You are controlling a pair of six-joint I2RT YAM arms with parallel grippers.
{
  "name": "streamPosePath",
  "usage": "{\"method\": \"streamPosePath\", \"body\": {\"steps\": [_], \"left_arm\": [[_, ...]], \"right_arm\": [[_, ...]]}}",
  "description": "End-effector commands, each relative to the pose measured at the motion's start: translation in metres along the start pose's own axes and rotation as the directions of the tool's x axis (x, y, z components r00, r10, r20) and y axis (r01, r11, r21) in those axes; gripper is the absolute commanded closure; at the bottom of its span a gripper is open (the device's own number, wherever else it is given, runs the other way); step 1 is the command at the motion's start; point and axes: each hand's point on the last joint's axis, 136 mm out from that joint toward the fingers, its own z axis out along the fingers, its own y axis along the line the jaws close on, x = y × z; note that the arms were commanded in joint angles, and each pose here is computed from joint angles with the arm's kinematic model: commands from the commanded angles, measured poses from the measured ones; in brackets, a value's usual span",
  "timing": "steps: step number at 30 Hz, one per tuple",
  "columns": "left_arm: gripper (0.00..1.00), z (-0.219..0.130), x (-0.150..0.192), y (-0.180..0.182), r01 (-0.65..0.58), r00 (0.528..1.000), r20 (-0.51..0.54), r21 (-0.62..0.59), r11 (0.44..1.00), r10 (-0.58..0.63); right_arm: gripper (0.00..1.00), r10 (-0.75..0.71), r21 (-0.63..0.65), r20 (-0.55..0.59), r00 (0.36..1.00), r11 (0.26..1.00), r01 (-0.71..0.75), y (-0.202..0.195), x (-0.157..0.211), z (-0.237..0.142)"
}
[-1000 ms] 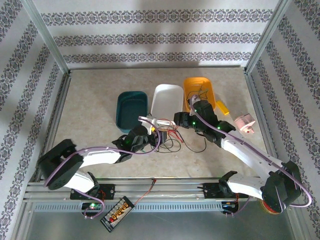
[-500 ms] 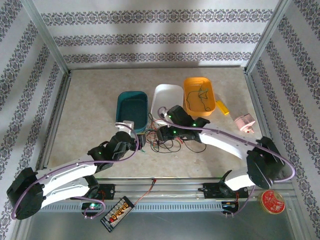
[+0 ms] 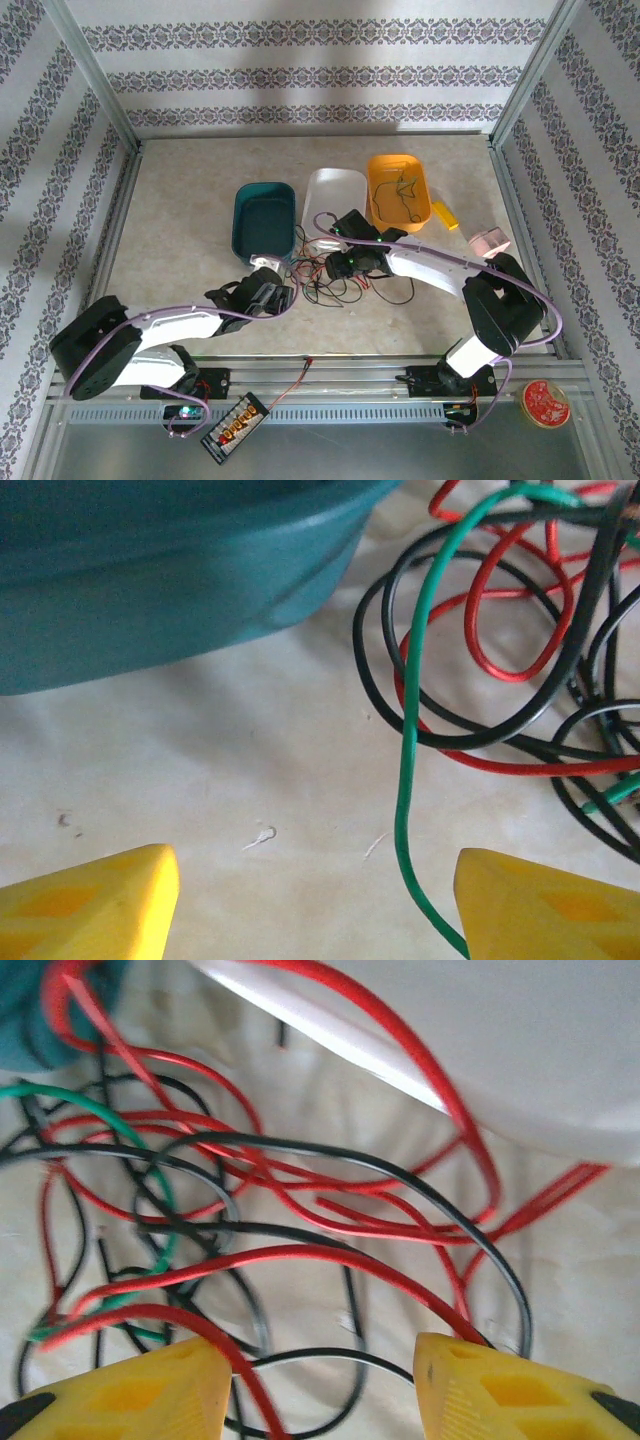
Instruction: Untangle the cables
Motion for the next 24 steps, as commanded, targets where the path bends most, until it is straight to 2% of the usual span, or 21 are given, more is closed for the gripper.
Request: {"method": "streamPosePath", "body": {"steps": [1, 4, 8, 11, 12, 17, 24], "left_arm": [[0.30, 0.008, -0.025, -0.014, -0.006, 0.998, 0.070, 0.034, 0.999, 0.003], [0.43, 0.016, -0.024, -0.017, -0.012, 0.998, 0.061, 0.035, 0.999, 0.010], [0.81, 0.016, -0.023, -0.019, -0.022, 0.999, 0.040, 0.036, 0.999, 0.021], [0.97, 0.005, -0.026, -0.019, -0.026, 0.999, 0.046, 0.049, 0.998, 0.024], [1.00, 0.000, -0.029, -0.019, -0.030, 0.998, 0.054, 0.054, 0.998, 0.027], [1.00, -0.045, -0.056, -0.028, -0.063, 0.987, 0.153, 0.144, 0.988, 0.040], [1.00, -0.107, -0.098, -0.036, -0.108, 0.947, 0.319, 0.232, 0.967, 0.029]], "right_arm": [[0.49, 0.044, 0.018, -0.028, 0.999, 0.999, -0.043, -0.012, 0.014, -0.003], [0.50, 0.049, 0.020, -0.028, 0.998, 0.999, -0.049, -0.014, 0.016, -0.005], [0.50, 0.058, 0.020, -0.016, 0.998, 0.998, -0.058, -0.016, 0.014, -0.007], [0.50, 0.055, 0.017, -0.017, 0.998, 0.998, -0.055, -0.016, 0.014, -0.007], [0.50, 0.055, 0.020, -0.021, 0.998, 0.998, -0.054, -0.016, 0.016, -0.006], [0.50, 0.057, 0.024, -0.011, 0.998, 0.998, -0.057, -0.018, 0.015, -0.006], [0.50, 0.044, 0.011, 0.096, 0.994, 0.999, -0.045, -0.018, -0.002, -0.023]]}}
